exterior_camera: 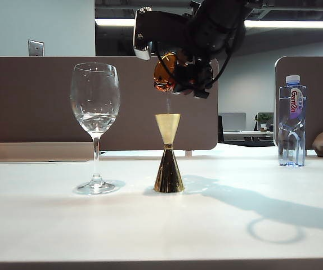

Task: Pick up the small amber measuring cup and pour the water in it into the jigger, then pick up the jigger and pour the water in it into the wine glass.

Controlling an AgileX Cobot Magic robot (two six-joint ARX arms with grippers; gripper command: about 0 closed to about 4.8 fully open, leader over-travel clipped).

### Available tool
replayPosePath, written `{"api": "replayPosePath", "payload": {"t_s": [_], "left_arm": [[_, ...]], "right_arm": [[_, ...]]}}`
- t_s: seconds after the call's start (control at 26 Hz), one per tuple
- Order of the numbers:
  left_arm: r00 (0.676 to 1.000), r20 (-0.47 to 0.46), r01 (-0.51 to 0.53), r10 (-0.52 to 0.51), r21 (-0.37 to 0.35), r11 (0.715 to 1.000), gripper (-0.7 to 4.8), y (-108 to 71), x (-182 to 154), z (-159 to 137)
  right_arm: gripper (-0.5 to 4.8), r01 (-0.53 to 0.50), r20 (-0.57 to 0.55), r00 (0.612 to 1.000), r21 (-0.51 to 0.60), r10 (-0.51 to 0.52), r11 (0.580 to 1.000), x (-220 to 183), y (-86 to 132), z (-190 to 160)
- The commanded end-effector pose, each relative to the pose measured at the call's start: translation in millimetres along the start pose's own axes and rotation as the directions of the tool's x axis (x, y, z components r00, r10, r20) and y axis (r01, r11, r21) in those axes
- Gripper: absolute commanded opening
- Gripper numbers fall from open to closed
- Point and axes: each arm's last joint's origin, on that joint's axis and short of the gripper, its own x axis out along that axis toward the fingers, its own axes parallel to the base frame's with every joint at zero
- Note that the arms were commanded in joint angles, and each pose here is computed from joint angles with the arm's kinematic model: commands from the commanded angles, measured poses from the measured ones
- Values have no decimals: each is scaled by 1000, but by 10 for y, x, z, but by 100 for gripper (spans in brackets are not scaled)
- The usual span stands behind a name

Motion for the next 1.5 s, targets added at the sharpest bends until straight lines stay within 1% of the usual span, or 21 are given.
{"api": "replayPosePath", "payload": {"t_s": [0.04, 0.08, 0.23, 0.31, 0.65, 0.81, 0.96, 1.23, 1.5], "left_arm": [[1000, 15, 4, -4, 6, 1000, 26, -3, -7, 20], [1000, 15, 4, -4, 6, 1000, 26, -3, -7, 20], [1000, 15, 4, -4, 6, 1000, 26, -3, -7, 20], [1000, 15, 4, -4, 6, 1000, 26, -3, -7, 20], [1000, 15, 4, -4, 6, 1000, 26, -3, -7, 20], [1000, 15, 4, -4, 6, 1000, 26, -3, -7, 20], [1000, 15, 4, -4, 6, 1000, 26, -3, -7, 20], [1000, 15, 4, -4, 6, 1000, 26, -3, -7, 20], [1000, 15, 4, -4, 6, 1000, 26, -3, -7, 20]], "right_arm": [[-6, 48, 27, 998, -12, -48, 999, -12, -73, 21], [-6, 55, 28, 998, -28, -54, 998, -11, -80, 20], [-6, 72, 32, 997, -37, -71, 997, -12, -96, 23], [-6, 74, 33, 997, -67, -72, 995, -12, -97, 24], [-6, 75, 54, 996, -139, -69, 987, -12, -97, 26], [-6, 79, 82, 995, -225, -62, 971, -11, -96, 29], [-6, 87, 98, 993, -279, -61, 956, -11, -98, 34], [-6, 140, 113, 987, -274, -113, 951, -17, -146, 48], [-6, 141, 113, 987, -284, -113, 948, -18, -147, 48]]}}
